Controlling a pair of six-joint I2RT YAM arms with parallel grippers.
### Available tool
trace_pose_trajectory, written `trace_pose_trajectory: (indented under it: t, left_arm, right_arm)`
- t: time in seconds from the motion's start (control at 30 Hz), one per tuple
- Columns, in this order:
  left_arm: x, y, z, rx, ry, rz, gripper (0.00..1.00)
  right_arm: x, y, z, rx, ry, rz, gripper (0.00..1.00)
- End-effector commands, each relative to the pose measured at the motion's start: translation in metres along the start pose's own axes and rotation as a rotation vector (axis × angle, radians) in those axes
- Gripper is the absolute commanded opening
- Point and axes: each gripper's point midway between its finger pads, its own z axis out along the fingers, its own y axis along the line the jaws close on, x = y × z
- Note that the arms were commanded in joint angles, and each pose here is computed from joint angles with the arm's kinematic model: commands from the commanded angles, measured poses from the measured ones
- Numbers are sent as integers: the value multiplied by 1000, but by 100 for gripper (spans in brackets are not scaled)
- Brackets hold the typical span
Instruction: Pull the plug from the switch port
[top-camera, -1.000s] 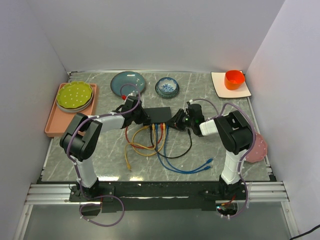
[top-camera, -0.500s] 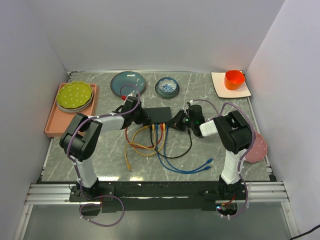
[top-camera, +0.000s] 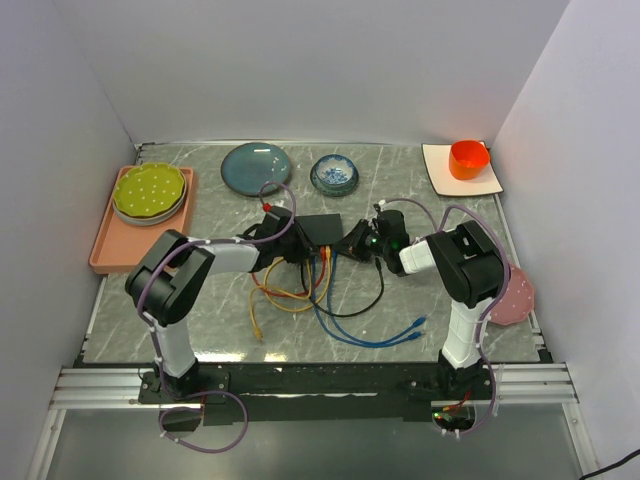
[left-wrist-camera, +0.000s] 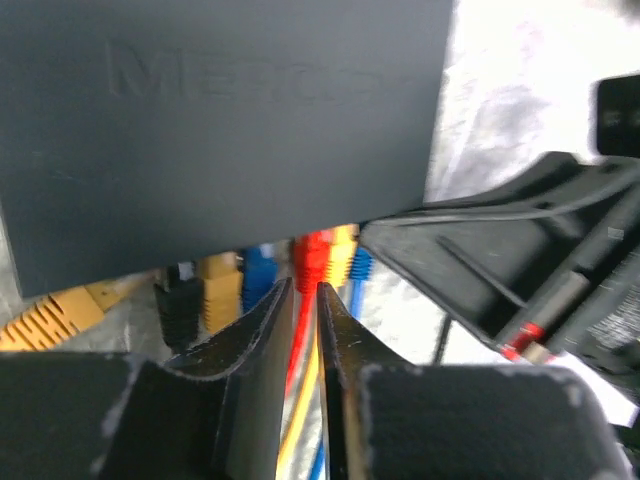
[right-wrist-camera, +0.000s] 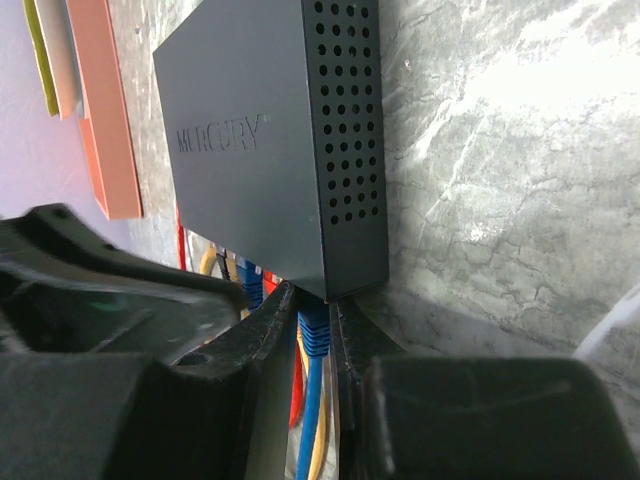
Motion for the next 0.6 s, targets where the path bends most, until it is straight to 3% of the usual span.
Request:
trace_pose_trajectory:
  t: [0.0,0.57]
  left_arm:
    - [-1,-5,15,23,15,-26,22]
    - [-15,-10,30,-13,-9,-42,19]
  right_arm:
    - [3,-11,-1,30,6,-27,0]
    - [35,-3,-23,22,76,-71,0]
